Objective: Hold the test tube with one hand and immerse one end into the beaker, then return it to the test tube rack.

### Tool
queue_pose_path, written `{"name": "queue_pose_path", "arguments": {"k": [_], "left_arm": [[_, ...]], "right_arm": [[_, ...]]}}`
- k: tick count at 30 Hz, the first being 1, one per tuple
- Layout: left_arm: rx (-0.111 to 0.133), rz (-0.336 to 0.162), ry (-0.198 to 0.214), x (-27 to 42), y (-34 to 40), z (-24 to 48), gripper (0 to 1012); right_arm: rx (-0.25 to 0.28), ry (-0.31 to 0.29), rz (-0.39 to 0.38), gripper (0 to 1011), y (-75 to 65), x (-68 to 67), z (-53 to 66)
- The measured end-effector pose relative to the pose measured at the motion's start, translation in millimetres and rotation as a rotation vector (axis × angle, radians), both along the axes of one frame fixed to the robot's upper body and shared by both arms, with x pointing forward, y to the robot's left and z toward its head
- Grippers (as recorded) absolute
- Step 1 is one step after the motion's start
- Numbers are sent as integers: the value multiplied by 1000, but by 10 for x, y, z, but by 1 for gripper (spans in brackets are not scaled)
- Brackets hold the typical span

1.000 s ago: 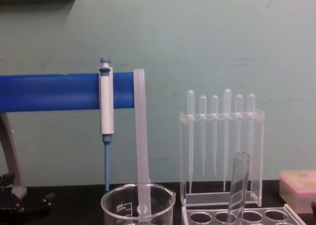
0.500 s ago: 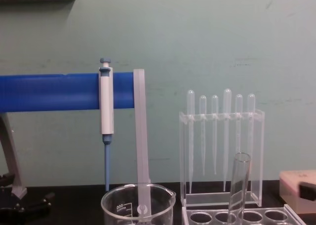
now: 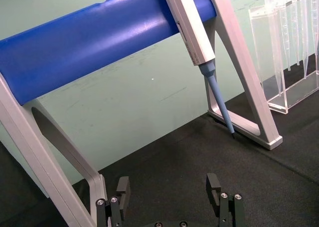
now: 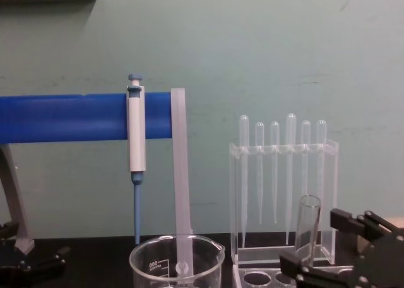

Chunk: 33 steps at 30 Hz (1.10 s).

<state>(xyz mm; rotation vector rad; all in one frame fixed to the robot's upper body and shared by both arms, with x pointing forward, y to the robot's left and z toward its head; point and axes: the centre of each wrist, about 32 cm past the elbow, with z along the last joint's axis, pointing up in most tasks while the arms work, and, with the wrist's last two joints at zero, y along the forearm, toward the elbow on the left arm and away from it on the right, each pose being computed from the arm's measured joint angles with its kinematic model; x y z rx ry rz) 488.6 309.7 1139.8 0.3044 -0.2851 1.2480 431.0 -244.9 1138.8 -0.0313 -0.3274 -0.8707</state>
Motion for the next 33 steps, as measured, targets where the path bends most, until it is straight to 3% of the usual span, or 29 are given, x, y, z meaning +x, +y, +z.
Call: {"name": "queue_pose_path", "arguments": {"k": [7, 12, 33], "left_arm": [[0, 0, 0, 0, 0, 0, 1000], [0, 0, 0, 0, 0, 0, 1000], [0, 0, 0, 0, 0, 0, 1000]], "right_arm": [[37, -8, 6, 1004, 114, 86, -39], [53, -8, 9, 924, 175, 105, -47], [71, -18, 0, 277, 190, 67, 24]]}}
